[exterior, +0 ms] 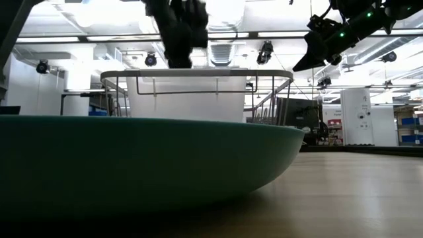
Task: Sort dishes
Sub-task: Put the dark green plate in the dishwasher rack
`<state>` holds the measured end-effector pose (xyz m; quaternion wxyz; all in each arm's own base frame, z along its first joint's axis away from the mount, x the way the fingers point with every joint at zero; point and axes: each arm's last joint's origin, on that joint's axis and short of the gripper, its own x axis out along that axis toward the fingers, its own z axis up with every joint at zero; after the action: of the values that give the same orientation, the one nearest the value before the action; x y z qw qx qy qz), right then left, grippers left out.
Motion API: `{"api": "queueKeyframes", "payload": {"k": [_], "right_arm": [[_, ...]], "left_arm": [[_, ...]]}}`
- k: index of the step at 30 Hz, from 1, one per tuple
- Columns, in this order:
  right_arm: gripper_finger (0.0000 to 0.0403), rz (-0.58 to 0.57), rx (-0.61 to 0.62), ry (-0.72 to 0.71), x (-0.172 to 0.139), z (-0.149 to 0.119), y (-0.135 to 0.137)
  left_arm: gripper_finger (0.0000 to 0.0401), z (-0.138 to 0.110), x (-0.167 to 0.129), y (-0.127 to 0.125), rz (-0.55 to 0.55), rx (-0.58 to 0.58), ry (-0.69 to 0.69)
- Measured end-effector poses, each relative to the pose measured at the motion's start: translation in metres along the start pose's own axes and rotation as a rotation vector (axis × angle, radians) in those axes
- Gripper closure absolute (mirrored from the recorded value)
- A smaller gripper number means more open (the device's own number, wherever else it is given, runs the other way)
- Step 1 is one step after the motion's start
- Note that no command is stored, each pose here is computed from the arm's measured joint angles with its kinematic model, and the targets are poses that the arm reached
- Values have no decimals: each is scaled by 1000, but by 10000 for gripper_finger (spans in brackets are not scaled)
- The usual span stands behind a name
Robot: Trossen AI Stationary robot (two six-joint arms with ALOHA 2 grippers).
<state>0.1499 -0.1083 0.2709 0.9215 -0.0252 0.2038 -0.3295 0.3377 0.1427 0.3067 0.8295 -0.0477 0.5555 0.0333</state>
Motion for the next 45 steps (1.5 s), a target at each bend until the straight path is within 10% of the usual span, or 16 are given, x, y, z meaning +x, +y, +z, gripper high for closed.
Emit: {"api": "queueKeyframes", "payload": {"k": [45], "right_arm": [[403,0,14,1,0,0,0]], "left_arm": [[166,-58,88,28,-75,-239,12]]}}
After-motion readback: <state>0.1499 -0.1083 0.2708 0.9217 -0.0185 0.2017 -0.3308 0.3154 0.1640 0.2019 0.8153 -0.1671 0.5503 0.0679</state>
